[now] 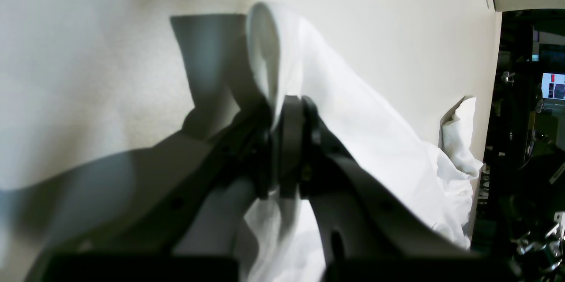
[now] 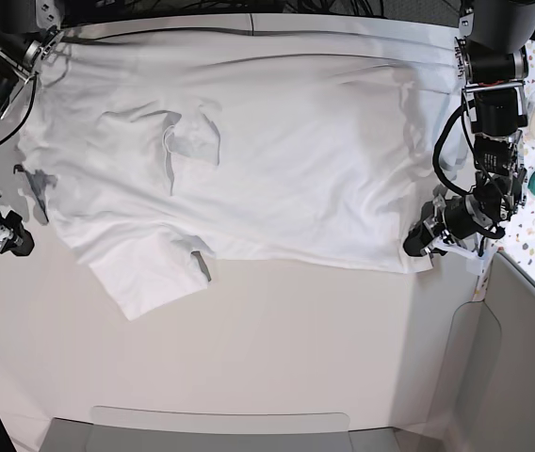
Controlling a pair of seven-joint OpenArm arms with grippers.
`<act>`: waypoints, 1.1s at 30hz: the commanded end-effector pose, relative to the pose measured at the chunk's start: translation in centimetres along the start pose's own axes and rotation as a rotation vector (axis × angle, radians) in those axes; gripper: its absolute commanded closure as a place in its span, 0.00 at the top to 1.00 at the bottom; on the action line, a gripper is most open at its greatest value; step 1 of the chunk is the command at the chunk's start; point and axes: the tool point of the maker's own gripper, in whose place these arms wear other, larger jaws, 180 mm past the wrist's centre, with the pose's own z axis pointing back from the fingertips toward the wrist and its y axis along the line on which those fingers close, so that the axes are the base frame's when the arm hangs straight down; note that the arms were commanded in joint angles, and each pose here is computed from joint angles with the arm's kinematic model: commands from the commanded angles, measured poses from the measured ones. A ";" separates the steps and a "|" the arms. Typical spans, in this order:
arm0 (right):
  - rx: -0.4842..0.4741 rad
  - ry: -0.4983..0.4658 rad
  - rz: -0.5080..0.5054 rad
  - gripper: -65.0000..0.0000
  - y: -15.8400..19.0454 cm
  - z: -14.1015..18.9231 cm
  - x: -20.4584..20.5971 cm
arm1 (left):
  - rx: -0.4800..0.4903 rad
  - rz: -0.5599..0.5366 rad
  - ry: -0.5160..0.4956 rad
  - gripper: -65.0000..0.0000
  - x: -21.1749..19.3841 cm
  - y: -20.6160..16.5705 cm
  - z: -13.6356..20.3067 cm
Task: Layout the t-shirt on the table in an organized manner, then fold the t-shirt properly
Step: 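Release the collar edge and lower both grippers to the shirt's side edges, then grasp the shirt side edges with both grippers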
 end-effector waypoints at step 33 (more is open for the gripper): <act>0.024 0.172 0.208 0.44 -0.1 -4.7 -4.2 | 0.077 -0.006 0.052 0.00 -1.4 2.1 0.3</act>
